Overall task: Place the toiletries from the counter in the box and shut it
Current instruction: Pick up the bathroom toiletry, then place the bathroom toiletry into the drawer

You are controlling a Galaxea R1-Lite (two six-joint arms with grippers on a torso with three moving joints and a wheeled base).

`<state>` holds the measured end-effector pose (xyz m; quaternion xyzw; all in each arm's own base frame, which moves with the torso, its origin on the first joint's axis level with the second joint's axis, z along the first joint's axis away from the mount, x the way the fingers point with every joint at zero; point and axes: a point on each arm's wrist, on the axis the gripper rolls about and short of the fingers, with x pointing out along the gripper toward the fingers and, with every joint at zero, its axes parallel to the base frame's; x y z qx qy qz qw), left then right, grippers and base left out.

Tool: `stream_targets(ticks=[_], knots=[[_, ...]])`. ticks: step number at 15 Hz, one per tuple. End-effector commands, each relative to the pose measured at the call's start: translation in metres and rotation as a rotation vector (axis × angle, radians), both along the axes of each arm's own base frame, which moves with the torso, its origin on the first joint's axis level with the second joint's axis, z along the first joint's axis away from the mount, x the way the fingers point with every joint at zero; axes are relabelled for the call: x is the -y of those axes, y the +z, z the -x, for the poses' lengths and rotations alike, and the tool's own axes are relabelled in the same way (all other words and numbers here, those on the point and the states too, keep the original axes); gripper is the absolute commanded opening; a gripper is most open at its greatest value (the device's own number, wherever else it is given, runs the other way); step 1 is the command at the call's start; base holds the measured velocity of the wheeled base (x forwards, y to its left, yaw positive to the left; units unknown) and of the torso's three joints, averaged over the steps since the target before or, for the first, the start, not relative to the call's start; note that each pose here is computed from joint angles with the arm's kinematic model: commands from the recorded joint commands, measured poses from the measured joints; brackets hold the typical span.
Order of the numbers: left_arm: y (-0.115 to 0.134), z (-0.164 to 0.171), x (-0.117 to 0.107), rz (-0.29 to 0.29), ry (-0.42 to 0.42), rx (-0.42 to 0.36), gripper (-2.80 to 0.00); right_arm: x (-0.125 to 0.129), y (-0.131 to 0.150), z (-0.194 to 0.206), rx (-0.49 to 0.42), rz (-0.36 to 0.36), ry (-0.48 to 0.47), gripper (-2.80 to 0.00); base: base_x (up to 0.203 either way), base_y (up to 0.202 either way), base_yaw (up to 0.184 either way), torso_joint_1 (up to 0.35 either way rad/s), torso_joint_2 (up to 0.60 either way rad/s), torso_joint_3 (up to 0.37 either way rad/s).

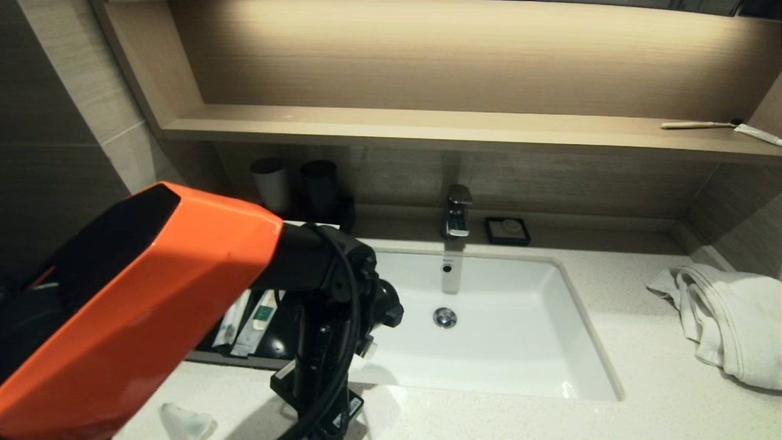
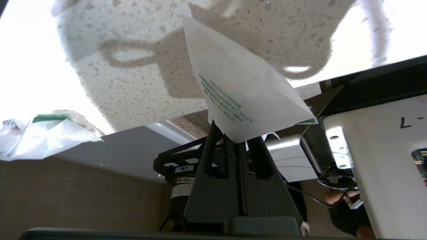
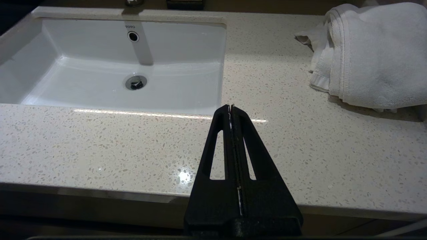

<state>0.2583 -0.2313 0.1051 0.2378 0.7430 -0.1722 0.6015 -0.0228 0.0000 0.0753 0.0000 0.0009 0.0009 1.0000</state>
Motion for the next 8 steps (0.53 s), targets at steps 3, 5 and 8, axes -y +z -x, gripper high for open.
stream_targets(ticks=[3,5,8], knots=[[0.026,0.006,-0.007,0.035,0.027,0.057,-2.8,0.0,0.0,0.0,0.0,0.0,0.0,-2.8,0.0,0.0,0.0,0.0,0.0,0.0],[0.04,0.005,-0.016,0.064,0.065,0.095,-2.8,0.0,0.0,0.0,0.0,0.002,0.0,-2.8,0.0,0.0,0.0,0.0,0.0,0.0],[0.061,-0.007,-0.041,0.112,0.163,0.154,-2.8,0.0,0.0,0.0,0.0,0.0,0.0,-2.8,0.0,0.0,0.0,0.0,0.0,0.0]])
